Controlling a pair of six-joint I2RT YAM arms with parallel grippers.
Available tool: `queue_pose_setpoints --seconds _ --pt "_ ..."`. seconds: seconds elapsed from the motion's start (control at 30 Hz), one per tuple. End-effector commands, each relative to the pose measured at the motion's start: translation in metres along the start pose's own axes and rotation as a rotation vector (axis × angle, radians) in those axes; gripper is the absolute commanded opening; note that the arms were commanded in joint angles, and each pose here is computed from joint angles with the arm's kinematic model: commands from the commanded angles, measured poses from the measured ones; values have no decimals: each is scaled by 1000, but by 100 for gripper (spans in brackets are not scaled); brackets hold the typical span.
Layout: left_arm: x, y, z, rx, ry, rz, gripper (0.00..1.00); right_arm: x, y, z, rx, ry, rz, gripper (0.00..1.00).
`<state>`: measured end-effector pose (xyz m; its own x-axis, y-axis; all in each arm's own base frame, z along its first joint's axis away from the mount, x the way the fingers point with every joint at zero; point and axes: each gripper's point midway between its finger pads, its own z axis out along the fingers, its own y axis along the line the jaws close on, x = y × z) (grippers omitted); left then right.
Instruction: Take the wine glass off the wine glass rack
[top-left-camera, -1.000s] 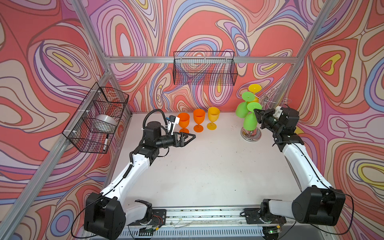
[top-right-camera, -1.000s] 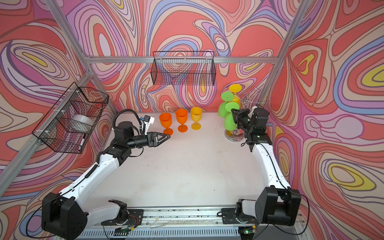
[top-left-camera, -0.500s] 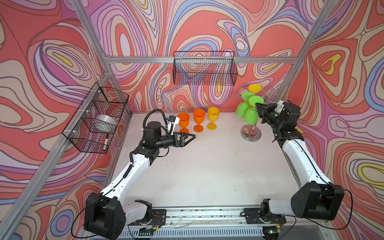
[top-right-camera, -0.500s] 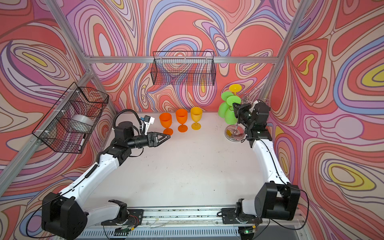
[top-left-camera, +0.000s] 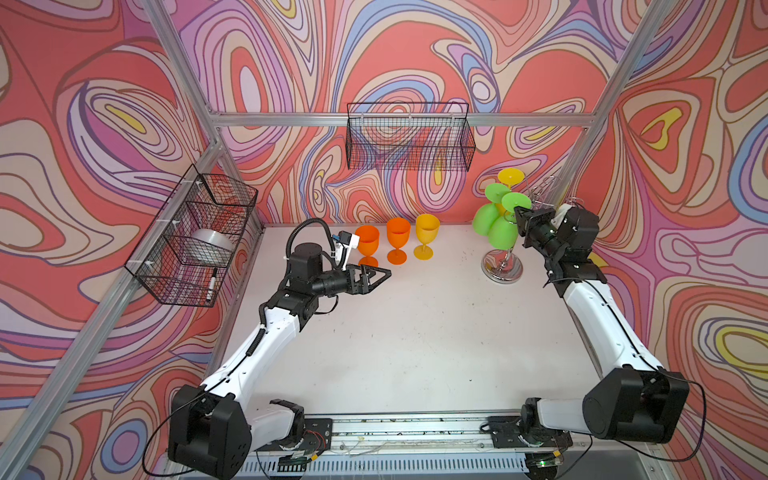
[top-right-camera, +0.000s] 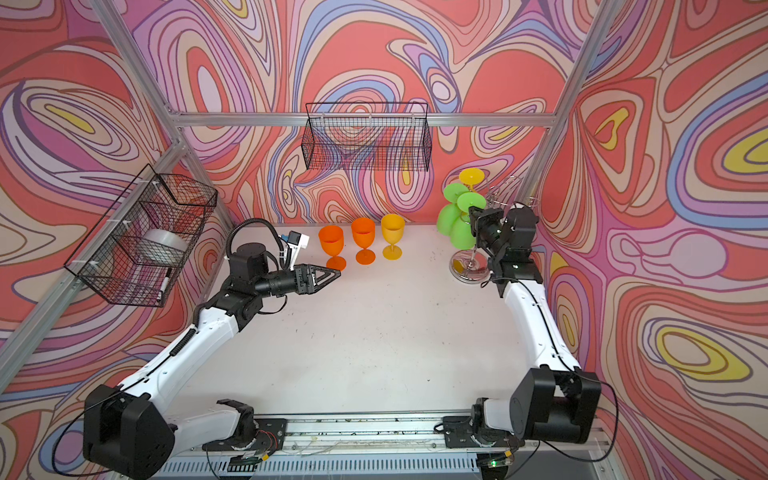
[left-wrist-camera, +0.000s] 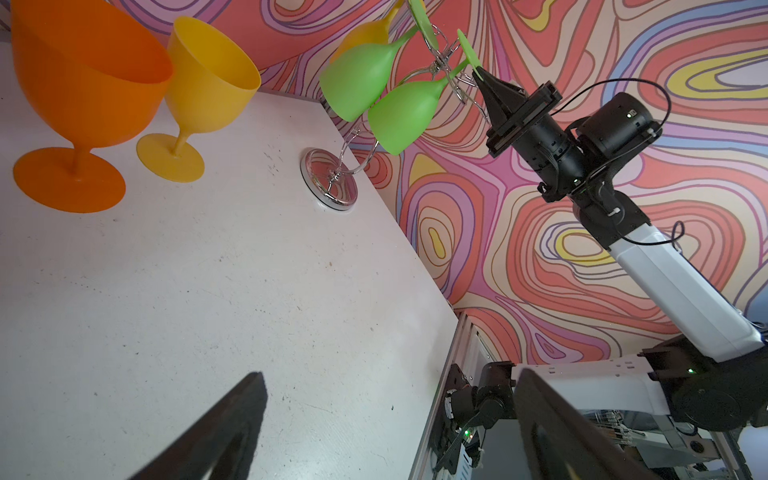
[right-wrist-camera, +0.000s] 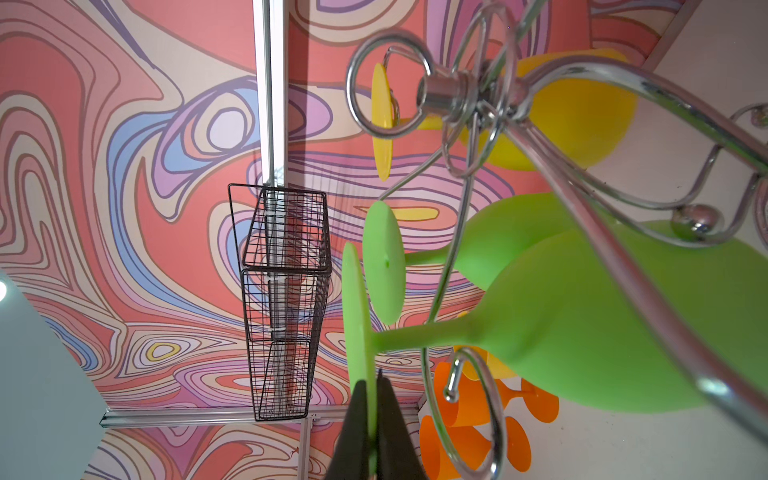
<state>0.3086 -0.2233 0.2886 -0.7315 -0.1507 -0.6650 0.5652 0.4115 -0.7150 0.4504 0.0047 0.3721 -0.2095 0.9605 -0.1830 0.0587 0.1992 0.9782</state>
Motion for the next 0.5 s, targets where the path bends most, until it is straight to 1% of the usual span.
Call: queue_pose_setpoints --seconds 0.0,0.47 --pt "0 -1 1 -2 7 14 93 -19 9 -15 -15 -113 -45 0" --pt "0 0 2 -3 10 11 93 -24 -6 -26 20 -156 -17 0"
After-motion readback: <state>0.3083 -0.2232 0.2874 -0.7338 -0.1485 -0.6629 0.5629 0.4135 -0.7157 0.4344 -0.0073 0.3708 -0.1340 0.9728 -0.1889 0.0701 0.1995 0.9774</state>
